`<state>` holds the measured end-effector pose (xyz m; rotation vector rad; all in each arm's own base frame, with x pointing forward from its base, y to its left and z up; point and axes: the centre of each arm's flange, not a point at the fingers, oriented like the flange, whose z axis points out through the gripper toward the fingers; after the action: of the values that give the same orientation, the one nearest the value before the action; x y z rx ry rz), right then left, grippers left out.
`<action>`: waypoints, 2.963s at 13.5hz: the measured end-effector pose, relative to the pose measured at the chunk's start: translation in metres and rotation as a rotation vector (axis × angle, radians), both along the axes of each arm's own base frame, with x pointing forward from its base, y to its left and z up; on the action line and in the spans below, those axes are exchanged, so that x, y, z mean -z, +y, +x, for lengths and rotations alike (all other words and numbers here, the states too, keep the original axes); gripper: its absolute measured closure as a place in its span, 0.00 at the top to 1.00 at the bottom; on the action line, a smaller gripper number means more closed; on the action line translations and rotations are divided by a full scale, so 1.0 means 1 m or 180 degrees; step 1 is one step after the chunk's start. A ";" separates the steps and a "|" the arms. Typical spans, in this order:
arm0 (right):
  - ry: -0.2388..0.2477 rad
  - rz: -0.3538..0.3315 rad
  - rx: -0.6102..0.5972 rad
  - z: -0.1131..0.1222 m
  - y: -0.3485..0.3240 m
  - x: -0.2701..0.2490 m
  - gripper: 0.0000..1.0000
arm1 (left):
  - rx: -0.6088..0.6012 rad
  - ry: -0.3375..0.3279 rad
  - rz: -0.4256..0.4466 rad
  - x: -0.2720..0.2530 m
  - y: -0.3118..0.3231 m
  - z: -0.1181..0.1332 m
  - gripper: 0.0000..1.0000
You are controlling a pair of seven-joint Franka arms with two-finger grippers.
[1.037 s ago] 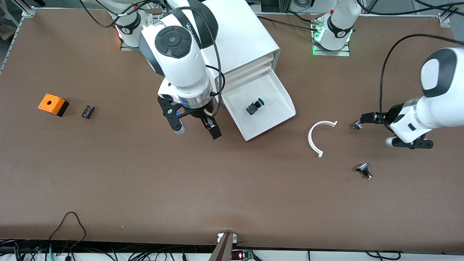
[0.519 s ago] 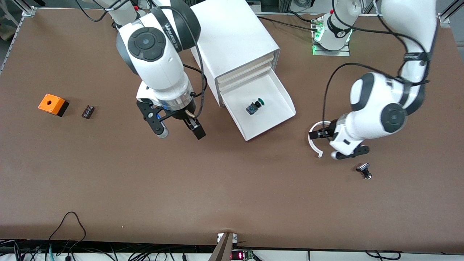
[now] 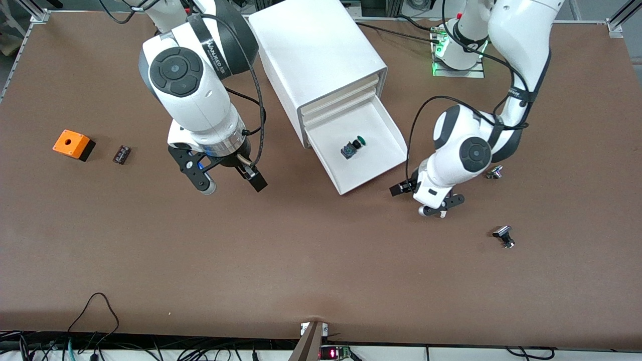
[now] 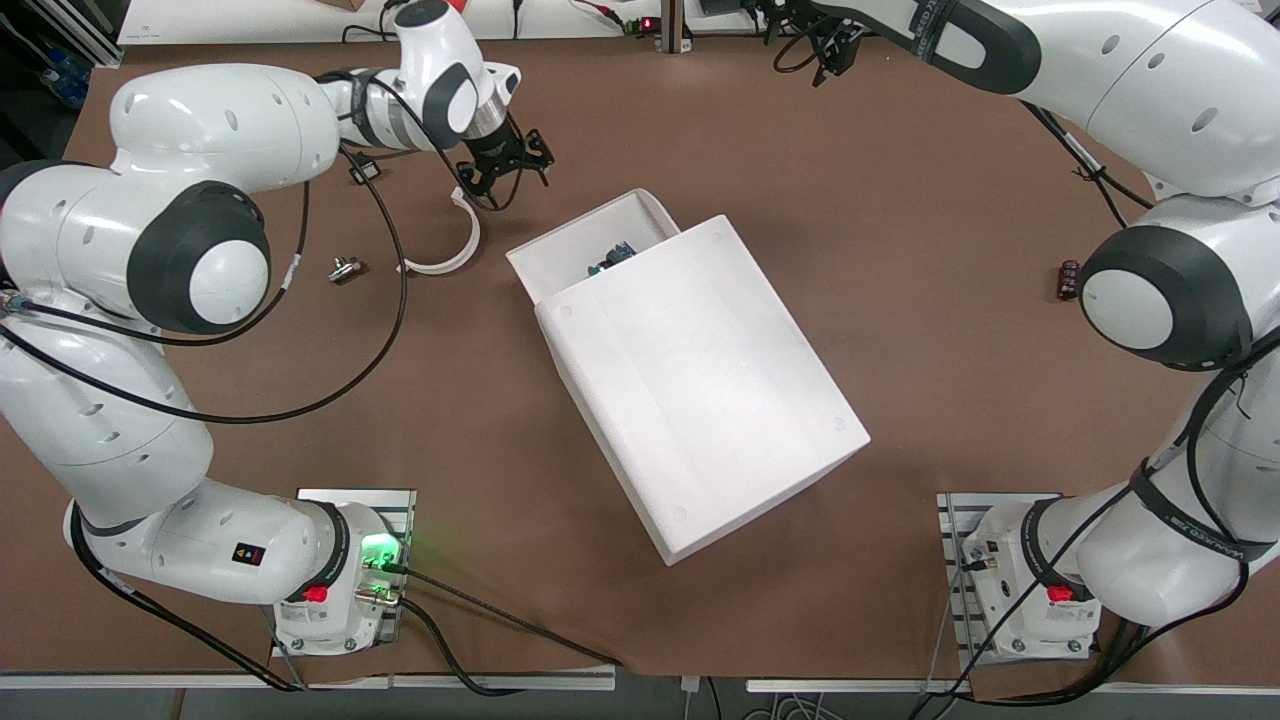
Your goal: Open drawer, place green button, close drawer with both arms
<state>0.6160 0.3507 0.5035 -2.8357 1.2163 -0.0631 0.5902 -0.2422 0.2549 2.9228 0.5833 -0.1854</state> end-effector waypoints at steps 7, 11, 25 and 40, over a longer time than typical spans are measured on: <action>0.0143 -0.0115 -0.0649 0.019 -0.063 0.011 1.00 | -0.0252 0.0144 0.0002 0.031 -0.060 -0.044 1.00; 0.0143 -0.0129 -0.0979 0.035 -0.125 0.005 1.00 | -0.0302 0.0324 -0.0095 0.035 -0.089 -0.069 1.00; 0.0163 -0.0161 -0.2253 0.039 -0.296 -0.021 1.00 | 0.0348 0.1147 0.0027 0.043 -0.163 -0.173 1.00; 0.0421 -0.0118 -0.2415 0.003 -0.389 -0.073 1.00 | 0.1388 -0.0202 0.0180 -0.211 0.148 -0.026 1.00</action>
<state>0.6193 -0.0383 0.5765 -3.1551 0.0841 0.1373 0.5640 -0.0946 0.4656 3.0560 -0.0665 -0.1256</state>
